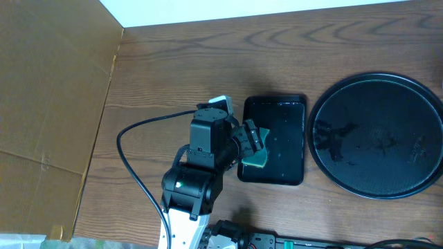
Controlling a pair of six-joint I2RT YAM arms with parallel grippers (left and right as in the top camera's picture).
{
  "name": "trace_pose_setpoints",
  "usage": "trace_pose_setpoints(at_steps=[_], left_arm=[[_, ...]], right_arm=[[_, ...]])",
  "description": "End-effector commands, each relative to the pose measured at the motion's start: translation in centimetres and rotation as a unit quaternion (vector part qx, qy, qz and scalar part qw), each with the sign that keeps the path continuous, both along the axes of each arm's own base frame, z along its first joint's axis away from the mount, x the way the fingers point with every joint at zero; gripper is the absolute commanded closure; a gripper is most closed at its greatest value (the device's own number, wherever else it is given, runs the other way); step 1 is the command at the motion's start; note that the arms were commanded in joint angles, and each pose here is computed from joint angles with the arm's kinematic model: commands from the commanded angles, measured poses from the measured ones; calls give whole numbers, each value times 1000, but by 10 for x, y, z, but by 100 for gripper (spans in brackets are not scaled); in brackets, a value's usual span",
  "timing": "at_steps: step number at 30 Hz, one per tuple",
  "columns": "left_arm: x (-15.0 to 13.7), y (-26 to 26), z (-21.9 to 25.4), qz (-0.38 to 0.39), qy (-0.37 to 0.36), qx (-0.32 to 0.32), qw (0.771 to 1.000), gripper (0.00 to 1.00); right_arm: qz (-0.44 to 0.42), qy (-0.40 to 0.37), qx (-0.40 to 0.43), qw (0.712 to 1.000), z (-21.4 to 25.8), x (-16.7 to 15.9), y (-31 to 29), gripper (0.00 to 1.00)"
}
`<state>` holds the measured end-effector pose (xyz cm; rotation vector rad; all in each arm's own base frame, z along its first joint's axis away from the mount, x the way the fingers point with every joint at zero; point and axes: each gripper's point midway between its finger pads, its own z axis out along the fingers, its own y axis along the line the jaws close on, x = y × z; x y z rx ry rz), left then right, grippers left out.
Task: Clean dirty plates on tray and stack at the side
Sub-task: 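Place the white plate on the stack at the right side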
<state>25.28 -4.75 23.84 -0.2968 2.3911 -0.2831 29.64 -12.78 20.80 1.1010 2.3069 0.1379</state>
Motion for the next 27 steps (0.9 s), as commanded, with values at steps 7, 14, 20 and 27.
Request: trace_pose_setpoints(at_steps=[7, 14, 20, 27], left_arm=[[3, 1, 8, 3, -9, 1, 1000, 20], [3, 1, 8, 3, -10, 1, 1000, 20], [3, 1, 8, 3, -10, 1, 1000, 20], [3, 1, 8, 3, -10, 1, 1000, 20]], right_arm=[[-118, 122, 77, 983, -73, -47, -71, 99], [-131, 209, 81, 966, -110, -67, -81, 99], [-120, 194, 68, 971, -108, -59, -86, 55], [-83, 113, 91, 986, -80, -38, -70, 52]])
